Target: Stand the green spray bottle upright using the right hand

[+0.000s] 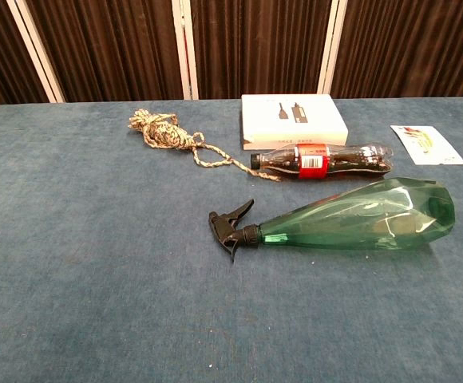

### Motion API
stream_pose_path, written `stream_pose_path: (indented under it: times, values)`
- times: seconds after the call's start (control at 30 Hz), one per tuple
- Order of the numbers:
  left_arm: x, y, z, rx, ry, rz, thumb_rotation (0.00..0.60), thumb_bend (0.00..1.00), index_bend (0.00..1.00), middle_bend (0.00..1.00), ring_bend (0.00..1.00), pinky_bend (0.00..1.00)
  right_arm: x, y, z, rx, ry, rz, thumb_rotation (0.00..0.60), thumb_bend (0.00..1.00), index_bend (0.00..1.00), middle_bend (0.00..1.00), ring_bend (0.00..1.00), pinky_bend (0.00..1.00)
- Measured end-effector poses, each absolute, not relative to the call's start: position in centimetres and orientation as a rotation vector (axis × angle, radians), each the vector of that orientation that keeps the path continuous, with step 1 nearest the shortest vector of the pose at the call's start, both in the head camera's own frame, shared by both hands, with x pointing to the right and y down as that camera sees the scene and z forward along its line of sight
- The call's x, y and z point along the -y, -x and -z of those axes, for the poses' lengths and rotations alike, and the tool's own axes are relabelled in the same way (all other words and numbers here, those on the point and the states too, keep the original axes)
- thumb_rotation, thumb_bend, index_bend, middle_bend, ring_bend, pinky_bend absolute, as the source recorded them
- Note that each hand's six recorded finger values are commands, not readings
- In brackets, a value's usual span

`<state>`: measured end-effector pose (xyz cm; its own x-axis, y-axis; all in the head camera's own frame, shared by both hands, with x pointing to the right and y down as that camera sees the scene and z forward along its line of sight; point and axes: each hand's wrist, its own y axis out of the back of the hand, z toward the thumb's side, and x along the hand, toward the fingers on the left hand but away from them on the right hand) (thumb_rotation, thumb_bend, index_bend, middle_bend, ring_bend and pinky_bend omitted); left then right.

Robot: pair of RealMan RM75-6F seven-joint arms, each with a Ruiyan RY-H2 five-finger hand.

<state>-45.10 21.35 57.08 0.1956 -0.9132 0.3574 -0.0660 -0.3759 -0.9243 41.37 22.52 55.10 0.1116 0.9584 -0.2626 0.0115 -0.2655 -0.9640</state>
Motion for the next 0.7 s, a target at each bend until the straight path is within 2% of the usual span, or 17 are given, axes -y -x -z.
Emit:
stream_pose_path:
  times: [0.37, 0.7]
  values:
    - [-21.8, 44.9, -57.3, -0.935, 1.638, 1.293, 0.600, 0.02, 0.00, 0.00, 0.00, 0.05, -23.4, -40.2, -55.2, 0.967, 1.452, -1.274, 0.600, 0.10, 0.00, 0.00, 0.00, 0.00]
    - [-21.6, 44.8, -56.4, -0.962, 1.606, 1.248, 0.600, 0.02, 0.00, 0.00, 0.00, 0.05, -25.1, -35.2, -56.3, 0.792, 1.420, -1.241, 0.600, 0.10, 0.00, 0.00, 0.00, 0.00]
